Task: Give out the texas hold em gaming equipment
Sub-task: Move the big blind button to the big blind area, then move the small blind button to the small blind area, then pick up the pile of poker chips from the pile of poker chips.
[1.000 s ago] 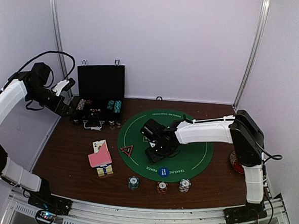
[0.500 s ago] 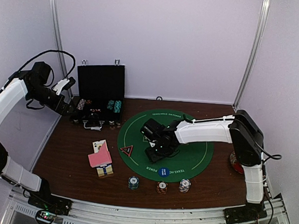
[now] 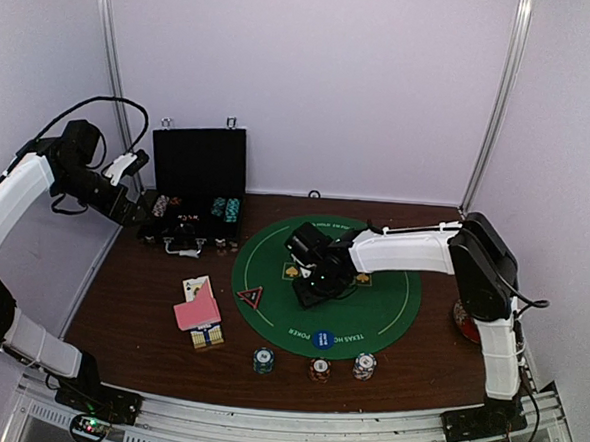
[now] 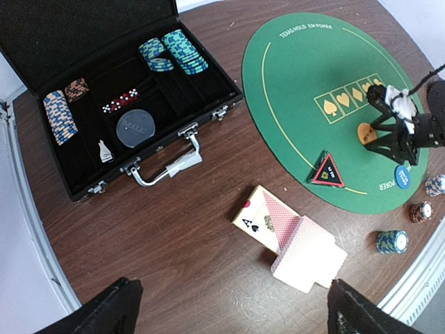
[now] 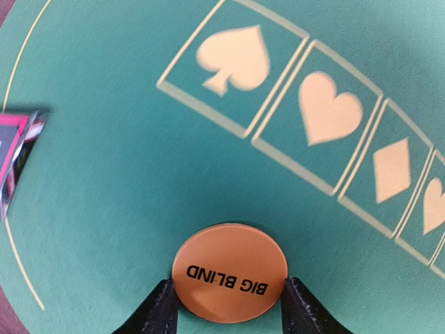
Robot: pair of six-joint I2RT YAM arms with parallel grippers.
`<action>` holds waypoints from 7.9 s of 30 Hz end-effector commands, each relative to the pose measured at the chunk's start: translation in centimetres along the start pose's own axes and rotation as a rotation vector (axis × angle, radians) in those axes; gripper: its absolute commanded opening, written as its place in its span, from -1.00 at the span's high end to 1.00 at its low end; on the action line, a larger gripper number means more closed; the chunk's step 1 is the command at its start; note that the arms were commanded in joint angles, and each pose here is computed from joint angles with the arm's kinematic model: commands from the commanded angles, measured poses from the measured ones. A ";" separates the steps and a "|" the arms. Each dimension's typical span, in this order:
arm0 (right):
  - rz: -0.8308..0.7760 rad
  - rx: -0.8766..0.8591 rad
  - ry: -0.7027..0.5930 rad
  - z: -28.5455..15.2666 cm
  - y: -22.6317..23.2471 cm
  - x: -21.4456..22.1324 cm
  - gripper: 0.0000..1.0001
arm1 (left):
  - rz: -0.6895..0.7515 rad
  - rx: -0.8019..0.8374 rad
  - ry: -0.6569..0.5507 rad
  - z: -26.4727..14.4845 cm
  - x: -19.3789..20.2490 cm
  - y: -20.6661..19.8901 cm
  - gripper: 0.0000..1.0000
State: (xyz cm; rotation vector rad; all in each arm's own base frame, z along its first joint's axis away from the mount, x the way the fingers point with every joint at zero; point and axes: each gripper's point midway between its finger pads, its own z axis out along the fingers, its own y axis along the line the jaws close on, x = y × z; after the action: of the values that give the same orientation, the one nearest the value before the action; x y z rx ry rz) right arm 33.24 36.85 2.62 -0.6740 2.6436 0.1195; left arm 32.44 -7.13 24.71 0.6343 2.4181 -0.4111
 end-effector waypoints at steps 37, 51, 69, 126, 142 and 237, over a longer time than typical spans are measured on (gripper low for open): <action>0.170 0.075 -0.221 2.5 -12.1 -15.8 -0.29 | 0.016 0.001 -0.011 -0.6 -1.0 0.2 -0.95; 0.240 0.013 -0.165 2.4 -9.6 -9.5 -0.49 | 0.035 0.004 -0.019 -0.8 -1.0 -0.1 -0.95; 0.248 0.135 -0.139 5.4 -11.5 -10.6 0.27 | 0.037 -0.011 -0.026 -1.3 -1.0 -0.1 -0.95; -0.223 -0.042 0.127 -3.7 3.7 7.7 -0.41 | 0.063 0.021 -0.005 -2.2 0.7 -1.7 -0.95; -0.211 0.042 0.164 -3.9 0.7 10.5 0.03 | 0.064 0.025 0.001 -1.9 0.9 -1.6 -0.95; -0.159 -0.045 0.266 -10.8 -0.7 17.7 -0.25 | 0.101 0.042 -0.006 -2.3 1.0 -2.2 -0.95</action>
State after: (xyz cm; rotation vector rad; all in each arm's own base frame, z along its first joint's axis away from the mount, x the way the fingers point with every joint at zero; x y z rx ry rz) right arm 15.10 26.10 3.98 -0.9821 2.8639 0.0304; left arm 29.83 -7.55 26.08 0.7510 2.3779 -0.4096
